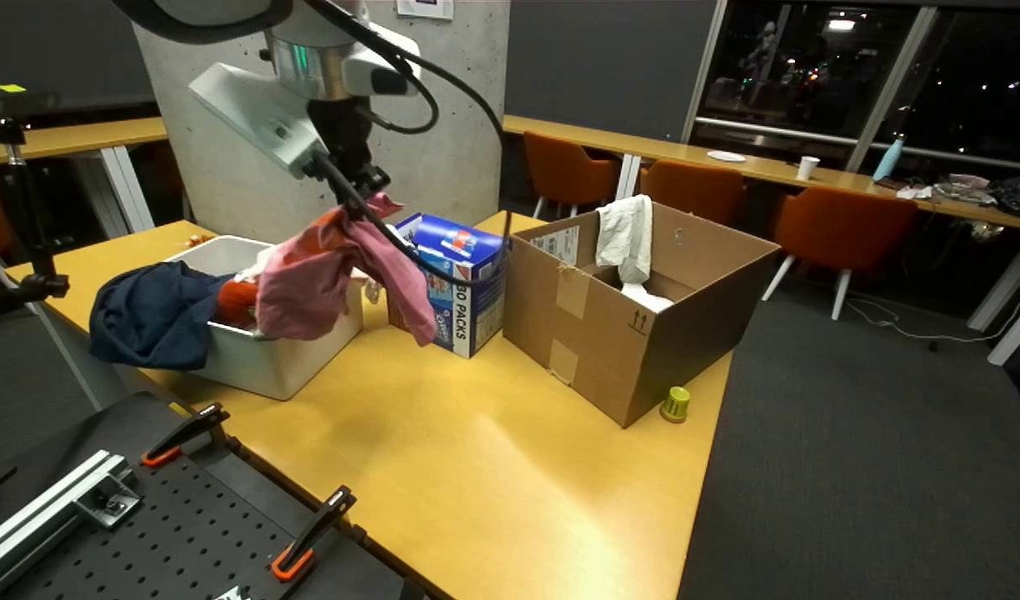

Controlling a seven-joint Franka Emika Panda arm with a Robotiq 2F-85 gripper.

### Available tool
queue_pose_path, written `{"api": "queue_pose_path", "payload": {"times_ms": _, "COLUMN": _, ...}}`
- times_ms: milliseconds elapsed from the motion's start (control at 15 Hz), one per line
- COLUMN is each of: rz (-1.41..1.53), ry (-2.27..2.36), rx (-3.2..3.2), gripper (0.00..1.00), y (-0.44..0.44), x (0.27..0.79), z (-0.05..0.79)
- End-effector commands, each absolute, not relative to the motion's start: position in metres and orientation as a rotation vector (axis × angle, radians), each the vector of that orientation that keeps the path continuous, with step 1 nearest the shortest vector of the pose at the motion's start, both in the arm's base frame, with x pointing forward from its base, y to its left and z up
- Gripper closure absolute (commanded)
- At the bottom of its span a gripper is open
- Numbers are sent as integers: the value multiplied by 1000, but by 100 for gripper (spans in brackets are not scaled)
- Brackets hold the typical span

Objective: Remove the pink and peach shirts, the moose toy and the turnip plushie out of the basket

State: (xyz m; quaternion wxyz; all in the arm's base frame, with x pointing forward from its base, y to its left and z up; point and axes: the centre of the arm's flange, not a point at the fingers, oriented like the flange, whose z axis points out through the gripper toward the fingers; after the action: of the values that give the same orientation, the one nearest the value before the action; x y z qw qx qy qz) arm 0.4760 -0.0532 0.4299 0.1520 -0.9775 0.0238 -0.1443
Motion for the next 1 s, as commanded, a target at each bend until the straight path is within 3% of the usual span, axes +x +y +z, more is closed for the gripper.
{"api": "queue_pose_path", "payload": {"times_ms": 0, "rz": -407, "ry": 111, "rx": -2771, "gripper": 97, "y": -124, "x": 491, "z": 399}}
{"api": "queue_pose_path", "payload": {"times_ms": 533, "rz": -325, "ry": 446, "rx": -2796, "gripper": 97, "y": -217, "x": 501, "z": 314}}
{"api": "queue_pose_path", "payload": {"times_ms": 933, "rz": -272, "ry": 766, "rx": -2905, "gripper": 97, "y": -232, "x": 519, "z": 283}}
